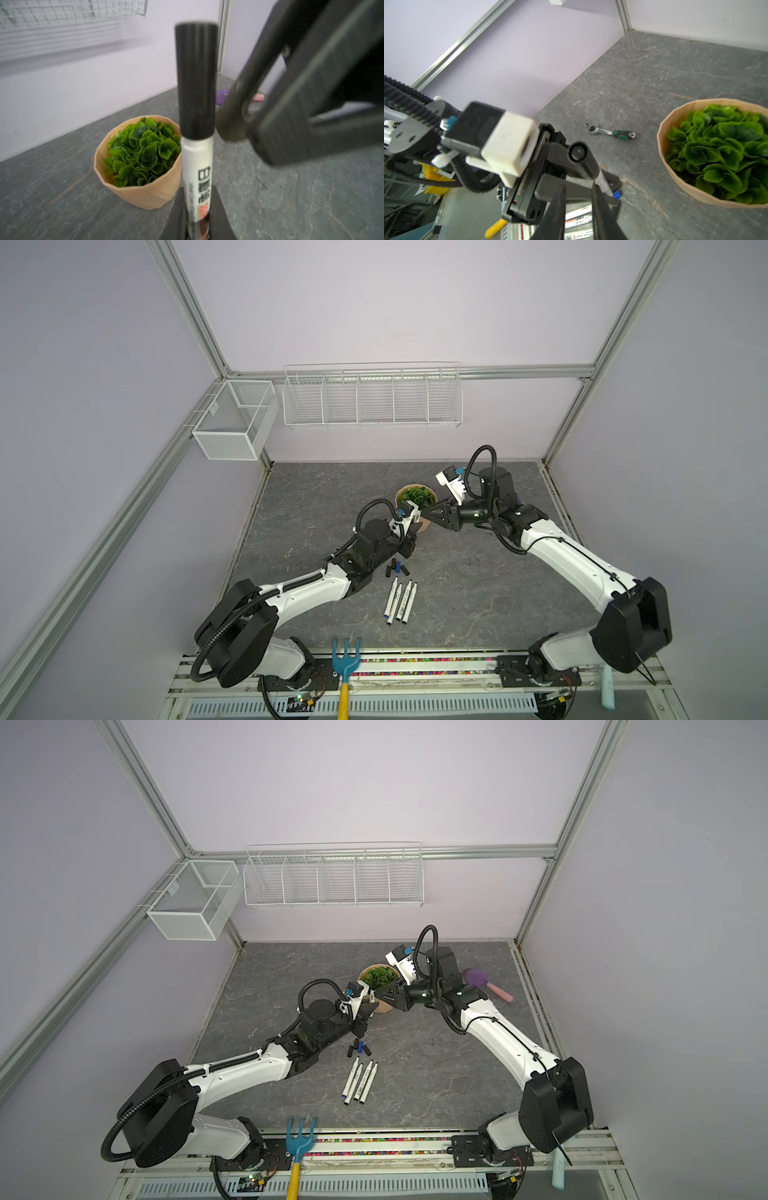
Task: Insert the pens into the pen caps
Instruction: 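Press the black cap down onto the marker tip with the right gripper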
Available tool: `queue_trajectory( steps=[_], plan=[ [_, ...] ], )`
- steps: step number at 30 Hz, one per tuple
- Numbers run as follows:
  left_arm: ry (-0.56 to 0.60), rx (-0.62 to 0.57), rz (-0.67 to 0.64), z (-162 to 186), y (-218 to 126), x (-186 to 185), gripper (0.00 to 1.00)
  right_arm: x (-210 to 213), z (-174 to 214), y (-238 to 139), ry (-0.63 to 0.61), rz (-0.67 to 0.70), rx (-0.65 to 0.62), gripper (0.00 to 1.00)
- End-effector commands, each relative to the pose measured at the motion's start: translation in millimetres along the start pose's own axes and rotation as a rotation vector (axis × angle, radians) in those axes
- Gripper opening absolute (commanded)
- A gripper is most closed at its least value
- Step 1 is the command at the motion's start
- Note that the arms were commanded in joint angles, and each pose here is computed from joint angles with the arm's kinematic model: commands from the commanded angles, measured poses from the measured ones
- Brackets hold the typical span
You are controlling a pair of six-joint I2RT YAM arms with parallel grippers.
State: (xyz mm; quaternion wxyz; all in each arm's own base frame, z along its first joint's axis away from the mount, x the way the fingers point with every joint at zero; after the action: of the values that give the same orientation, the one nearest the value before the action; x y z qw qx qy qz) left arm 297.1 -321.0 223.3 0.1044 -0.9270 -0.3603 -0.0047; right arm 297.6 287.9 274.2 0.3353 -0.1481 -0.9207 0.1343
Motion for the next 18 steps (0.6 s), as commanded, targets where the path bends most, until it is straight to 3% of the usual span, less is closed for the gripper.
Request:
queue_trajectory(
  steps=[1,6,18],
  plan=[
    [0.006,-0.064,-0.023,-13.1,1.4,4.1,0.0,14.0,3.7,-5.2,0.007,-0.028,0.015,0.31],
    [0.006,-0.078,-0.02,-11.2,2.1,2.8,0.0,10.1,-2.0,-11.3,-0.013,0.027,-0.016,0.37],
    [-0.024,-0.057,0.044,-2.2,3.2,-10.0,0.0,4.0,-44.8,-31.6,-0.086,0.181,-0.178,0.39]
  ],
)
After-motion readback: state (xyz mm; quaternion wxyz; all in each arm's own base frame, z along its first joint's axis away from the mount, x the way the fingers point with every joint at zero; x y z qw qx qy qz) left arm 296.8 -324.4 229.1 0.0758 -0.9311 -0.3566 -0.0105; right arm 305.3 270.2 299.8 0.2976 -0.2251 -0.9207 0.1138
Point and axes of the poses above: each gripper's point midway between its finger pads, its own y axis out along the fingers, its own x axis along the line the jaws close on, z = x × y, the point moved 1 cm from there along -y, back along the fingers, and after that the axes turned 5 degrees about y, right-handed, at the moved point
